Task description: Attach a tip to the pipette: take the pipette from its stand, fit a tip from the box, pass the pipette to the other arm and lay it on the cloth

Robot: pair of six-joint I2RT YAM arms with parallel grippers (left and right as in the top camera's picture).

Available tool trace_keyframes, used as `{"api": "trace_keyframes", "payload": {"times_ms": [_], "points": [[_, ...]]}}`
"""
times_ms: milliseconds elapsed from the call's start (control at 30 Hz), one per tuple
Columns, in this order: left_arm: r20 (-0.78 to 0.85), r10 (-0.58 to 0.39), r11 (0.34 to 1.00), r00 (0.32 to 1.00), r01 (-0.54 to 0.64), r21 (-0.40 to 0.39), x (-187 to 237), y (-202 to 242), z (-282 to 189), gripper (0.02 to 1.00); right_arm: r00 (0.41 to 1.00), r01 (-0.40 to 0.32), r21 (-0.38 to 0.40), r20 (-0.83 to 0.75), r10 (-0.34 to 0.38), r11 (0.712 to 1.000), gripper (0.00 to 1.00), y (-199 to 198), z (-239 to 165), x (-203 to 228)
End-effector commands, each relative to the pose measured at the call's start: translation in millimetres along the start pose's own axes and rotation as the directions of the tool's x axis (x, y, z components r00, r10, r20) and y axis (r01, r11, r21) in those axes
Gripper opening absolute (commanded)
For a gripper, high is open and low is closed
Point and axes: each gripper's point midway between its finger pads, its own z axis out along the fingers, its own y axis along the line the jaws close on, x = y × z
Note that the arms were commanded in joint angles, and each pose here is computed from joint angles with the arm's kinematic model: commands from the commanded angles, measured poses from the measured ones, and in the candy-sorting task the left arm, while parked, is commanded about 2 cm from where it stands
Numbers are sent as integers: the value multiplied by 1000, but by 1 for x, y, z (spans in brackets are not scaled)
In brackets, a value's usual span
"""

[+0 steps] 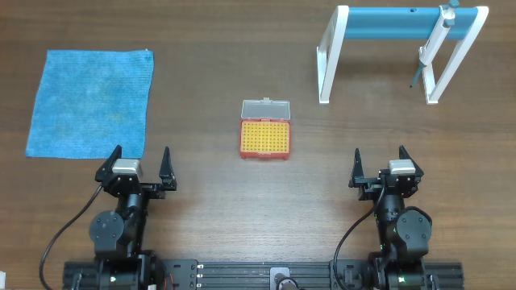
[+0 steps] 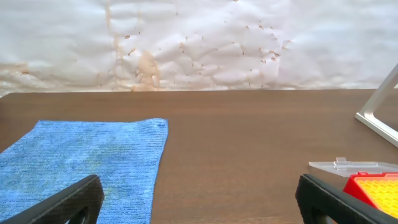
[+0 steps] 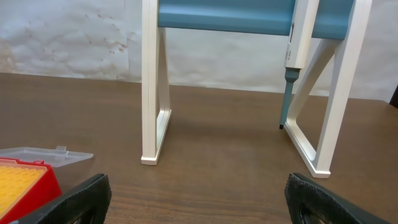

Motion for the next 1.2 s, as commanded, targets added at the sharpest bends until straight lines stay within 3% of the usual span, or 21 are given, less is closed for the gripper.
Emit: {"api": "trace_keyframes", "payload": {"times_ms": [33,100,133,533,700,867,1000,1200], "points": [[-2,9,1000,1000,-9,-8,1,1,0,996,1000,3,13,1,-3,1000,910,-3,0,1],[-2,9,1000,1000,-9,-8,1,1,0,996,1000,3,13,1,-3,1000,910,-3,0,1],[-2,9,1000,1000,-9,-8,1,1,0,996,1000,3,13,1,-3,1000,978,-3,0,1],[-2,9,1000,1000,-9,-8,1,1,0,998,1000,2,20,-5,-2,1000,976,-4,0,2],[-2,9,1000,1000,-9,-8,1,1,0,996,999,-10,199,35,3,980,976,-54,10,-30],[-2,9,1000,1000,-9,-8,1,1,0,996,1000,-10,237,24,5,972,976,-83,72,-57],[-2,9,1000,1000,-9,-8,1,1,0,996,999,43,280,4,-46,959,978,-119,141,-58],[-2,9,1000,1000,-9,-8,1,1,0,996,996,31,166,-84,-17,986,982,-127,200,-42]]}}
